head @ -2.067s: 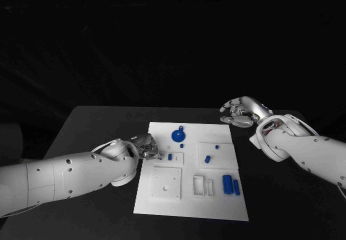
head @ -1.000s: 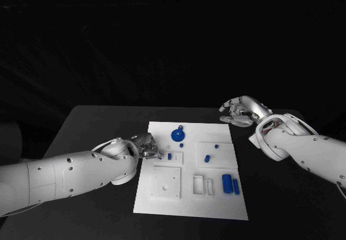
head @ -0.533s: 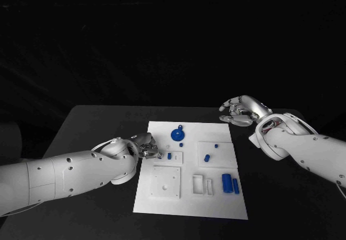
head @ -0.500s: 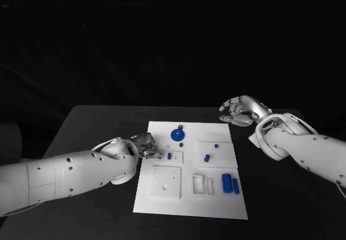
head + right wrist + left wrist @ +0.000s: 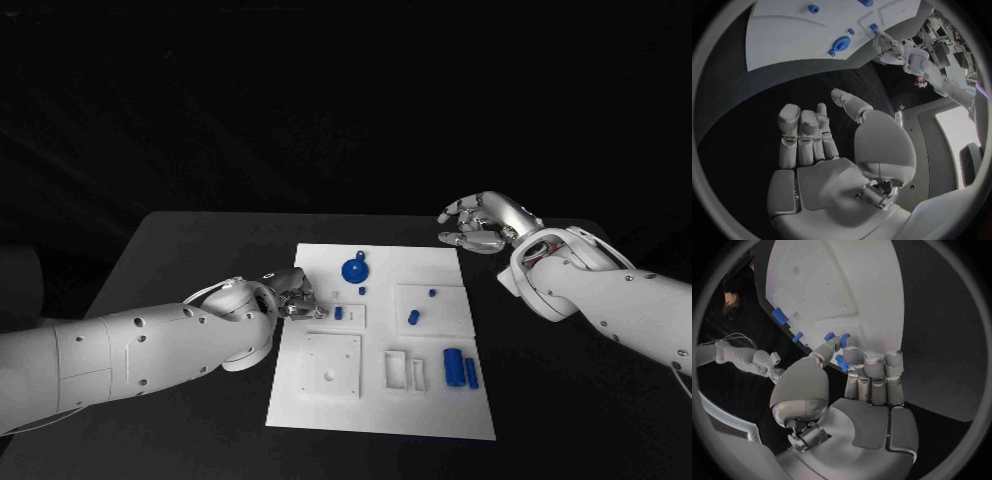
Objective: Assemble the parts on the task board
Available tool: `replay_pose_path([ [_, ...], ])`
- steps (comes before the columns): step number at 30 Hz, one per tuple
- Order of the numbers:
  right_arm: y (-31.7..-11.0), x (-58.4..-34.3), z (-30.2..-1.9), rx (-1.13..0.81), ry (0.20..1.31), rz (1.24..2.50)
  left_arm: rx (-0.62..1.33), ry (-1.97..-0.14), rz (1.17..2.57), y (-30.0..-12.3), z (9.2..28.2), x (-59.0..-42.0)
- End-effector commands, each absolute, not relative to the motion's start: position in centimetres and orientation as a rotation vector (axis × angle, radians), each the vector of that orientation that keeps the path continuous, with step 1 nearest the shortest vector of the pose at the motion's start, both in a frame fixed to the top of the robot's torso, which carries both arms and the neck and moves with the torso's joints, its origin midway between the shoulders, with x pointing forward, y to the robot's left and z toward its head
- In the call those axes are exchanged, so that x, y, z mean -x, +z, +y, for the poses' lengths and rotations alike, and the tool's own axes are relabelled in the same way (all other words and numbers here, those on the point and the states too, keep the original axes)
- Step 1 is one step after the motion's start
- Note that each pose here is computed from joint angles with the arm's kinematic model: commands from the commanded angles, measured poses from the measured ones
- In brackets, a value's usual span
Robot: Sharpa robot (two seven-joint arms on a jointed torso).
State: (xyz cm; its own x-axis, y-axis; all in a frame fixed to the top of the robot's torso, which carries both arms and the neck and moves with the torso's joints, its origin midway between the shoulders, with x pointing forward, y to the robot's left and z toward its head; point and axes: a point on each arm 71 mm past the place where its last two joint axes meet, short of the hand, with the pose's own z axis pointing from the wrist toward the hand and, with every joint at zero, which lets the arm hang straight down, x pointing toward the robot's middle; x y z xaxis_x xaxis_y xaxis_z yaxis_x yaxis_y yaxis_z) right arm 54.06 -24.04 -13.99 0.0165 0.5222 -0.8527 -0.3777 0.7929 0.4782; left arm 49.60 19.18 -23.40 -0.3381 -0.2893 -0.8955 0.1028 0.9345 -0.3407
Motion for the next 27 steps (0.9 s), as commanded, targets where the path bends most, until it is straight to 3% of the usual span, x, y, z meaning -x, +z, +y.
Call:
replay_pose_path([
  [1, -14.01, -54.04, -23.93, -0.117, 0.711, 1.394, 0.116, -0.414, 1.893, -23.63, 18.84, -49.45],
  [27, -14.02, -54.09, -23.94, -0.117, 0.709, 1.393, 0.156, -0.391, 1.858, -23.49, 19.58, -49.89],
])
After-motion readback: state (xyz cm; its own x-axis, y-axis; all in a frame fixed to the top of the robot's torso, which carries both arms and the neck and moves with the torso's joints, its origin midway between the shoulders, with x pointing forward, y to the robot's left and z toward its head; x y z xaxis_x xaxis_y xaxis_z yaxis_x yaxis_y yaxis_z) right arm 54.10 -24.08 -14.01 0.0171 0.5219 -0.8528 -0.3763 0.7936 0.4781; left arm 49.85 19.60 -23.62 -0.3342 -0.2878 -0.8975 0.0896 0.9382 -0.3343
